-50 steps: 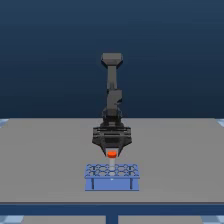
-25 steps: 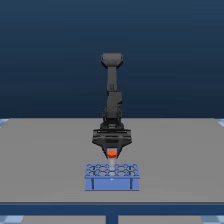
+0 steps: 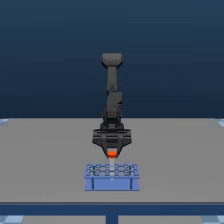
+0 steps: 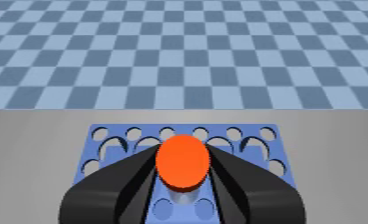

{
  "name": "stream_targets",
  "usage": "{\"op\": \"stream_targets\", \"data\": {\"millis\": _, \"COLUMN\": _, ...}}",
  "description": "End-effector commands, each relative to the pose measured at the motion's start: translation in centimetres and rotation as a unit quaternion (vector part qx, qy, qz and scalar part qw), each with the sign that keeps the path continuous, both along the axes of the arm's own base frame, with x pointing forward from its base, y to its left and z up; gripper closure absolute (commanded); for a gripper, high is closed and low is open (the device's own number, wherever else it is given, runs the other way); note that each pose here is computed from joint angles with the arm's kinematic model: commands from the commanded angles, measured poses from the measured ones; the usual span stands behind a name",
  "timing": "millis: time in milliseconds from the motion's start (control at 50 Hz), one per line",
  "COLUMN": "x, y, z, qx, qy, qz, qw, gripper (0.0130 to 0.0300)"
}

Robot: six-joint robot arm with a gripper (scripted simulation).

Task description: Pick up the centrifuge tube on the rack

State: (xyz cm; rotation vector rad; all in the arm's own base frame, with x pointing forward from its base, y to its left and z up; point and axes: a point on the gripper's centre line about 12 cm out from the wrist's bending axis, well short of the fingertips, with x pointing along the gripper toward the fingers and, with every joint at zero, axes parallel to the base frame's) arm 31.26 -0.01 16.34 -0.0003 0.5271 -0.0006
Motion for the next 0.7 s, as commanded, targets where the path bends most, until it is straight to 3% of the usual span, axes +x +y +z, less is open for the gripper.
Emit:
{"op": "stream_targets", "data": {"millis": 20, "x": 0.0, "y": 0.01, "z": 0.18, "qx": 0.0, "qy": 0.0, "qz": 0.0001, "qw": 1.0, "gripper": 0.03}}
{"op": "stream_targets", "data": {"millis": 200, "x": 0.0, "y": 0.01, "z": 0.75, "qx": 0.0, "qy": 0.0, "qz": 0.0001, "qw": 1.0, "gripper": 0.03}}
{"op": "stream_targets", "data": {"millis": 460, "x": 0.0, "y": 0.01, "z": 2.86, "qx": 0.0, "qy": 0.0, "qz": 0.0001, "qw": 1.0, "gripper": 0.03}}
{"op": "stream_targets", "data": {"millis": 700, "x": 0.0, "y": 0.01, "z": 3.84, "qx": 0.0001, "qy": 0.0, "qz": 0.0001, "qw": 1.0, "gripper": 0.03}}
